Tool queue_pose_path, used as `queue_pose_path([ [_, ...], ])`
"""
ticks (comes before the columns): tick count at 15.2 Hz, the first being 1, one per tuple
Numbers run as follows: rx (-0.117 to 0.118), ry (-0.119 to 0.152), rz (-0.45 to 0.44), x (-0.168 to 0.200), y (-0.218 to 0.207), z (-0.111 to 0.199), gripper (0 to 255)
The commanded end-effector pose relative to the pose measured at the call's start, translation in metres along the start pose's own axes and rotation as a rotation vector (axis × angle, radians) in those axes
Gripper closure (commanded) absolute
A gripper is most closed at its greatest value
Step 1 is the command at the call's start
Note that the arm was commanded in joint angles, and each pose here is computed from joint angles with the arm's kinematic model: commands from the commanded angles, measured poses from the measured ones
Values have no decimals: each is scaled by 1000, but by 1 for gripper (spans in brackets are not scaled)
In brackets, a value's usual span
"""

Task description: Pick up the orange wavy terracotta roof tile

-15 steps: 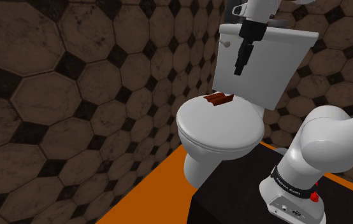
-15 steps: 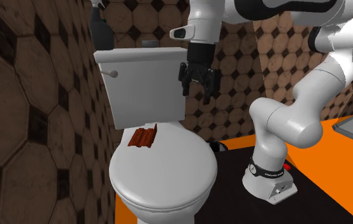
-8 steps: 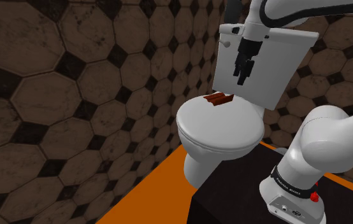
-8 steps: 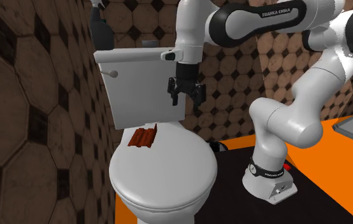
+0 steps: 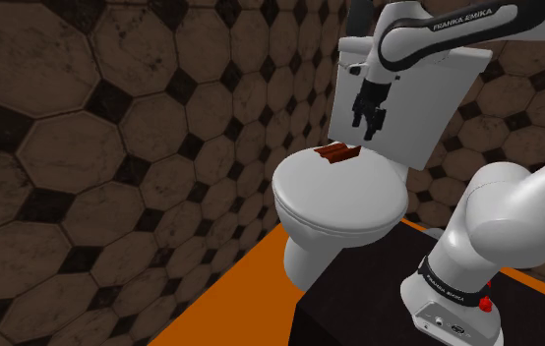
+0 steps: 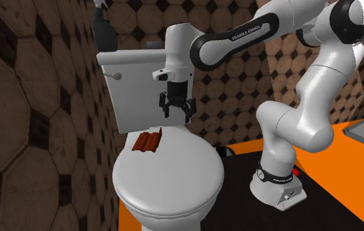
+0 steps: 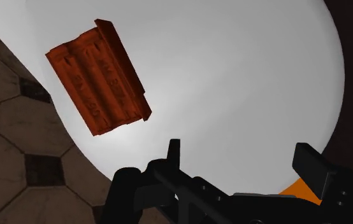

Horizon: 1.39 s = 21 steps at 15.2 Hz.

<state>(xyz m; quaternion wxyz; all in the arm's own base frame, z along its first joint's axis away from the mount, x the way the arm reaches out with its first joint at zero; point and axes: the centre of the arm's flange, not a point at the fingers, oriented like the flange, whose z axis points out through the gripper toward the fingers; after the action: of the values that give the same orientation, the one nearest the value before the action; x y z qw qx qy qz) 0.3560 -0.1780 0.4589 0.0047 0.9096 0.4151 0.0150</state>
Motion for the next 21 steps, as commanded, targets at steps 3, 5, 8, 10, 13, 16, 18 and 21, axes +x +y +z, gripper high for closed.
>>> queue_pose_path([
  [3, -2, -19, -125, -10, 39, 35, 0],
  [5, -2, -28, -185, -13, 58, 51, 0],
  [8, -3, -42, -275, -16, 88, 76, 0],
  [10, -3, -51, -334, -17, 108, 93, 0],
  [13, -3, -56, -365, -17, 119, 106, 0],
  [16, -3, -56, -365, -17, 118, 122, 0],
  [18, -3, -56, -365, -17, 118, 133, 0],
  [21, -3, -56, -365, -17, 118, 141, 0],
])
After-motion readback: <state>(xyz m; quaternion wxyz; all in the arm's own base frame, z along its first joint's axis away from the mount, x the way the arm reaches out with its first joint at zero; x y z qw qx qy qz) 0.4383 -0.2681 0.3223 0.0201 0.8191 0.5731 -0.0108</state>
